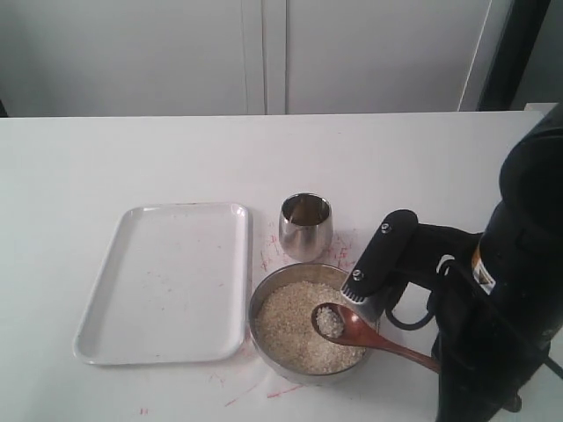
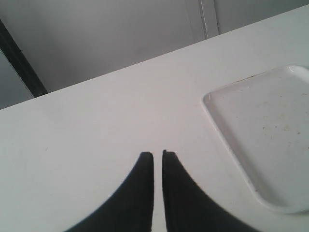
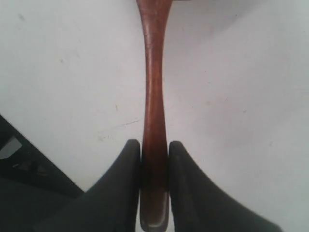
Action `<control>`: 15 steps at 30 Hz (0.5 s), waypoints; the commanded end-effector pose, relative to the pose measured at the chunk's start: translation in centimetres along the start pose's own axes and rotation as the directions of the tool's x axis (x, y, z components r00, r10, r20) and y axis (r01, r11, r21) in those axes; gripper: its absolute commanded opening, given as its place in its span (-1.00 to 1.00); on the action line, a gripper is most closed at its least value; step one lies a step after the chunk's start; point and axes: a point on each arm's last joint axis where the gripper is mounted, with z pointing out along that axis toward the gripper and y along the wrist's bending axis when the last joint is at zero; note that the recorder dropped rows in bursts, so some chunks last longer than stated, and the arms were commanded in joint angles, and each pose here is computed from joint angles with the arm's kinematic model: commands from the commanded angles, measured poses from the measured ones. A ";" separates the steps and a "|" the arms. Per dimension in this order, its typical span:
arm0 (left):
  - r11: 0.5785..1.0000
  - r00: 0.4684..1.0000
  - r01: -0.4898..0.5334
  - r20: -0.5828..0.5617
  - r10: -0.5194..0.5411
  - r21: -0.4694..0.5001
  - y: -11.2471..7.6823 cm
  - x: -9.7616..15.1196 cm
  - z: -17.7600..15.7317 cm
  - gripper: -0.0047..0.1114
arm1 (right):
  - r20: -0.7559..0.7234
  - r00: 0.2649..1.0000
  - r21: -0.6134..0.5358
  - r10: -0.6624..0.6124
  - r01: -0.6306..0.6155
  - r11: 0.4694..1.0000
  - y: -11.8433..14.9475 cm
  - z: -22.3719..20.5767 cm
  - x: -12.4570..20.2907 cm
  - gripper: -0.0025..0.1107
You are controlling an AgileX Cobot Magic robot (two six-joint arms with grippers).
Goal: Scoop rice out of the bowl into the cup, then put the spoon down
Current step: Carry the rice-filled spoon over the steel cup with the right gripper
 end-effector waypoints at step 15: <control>1.000 1.000 0.008 0.006 -0.008 0.000 0.0 -0.1 0.0 -0.67 | 0.106 0.982 -0.047 0.155 -0.150 0.988 -6.2 -3.5 -3.7 -0.96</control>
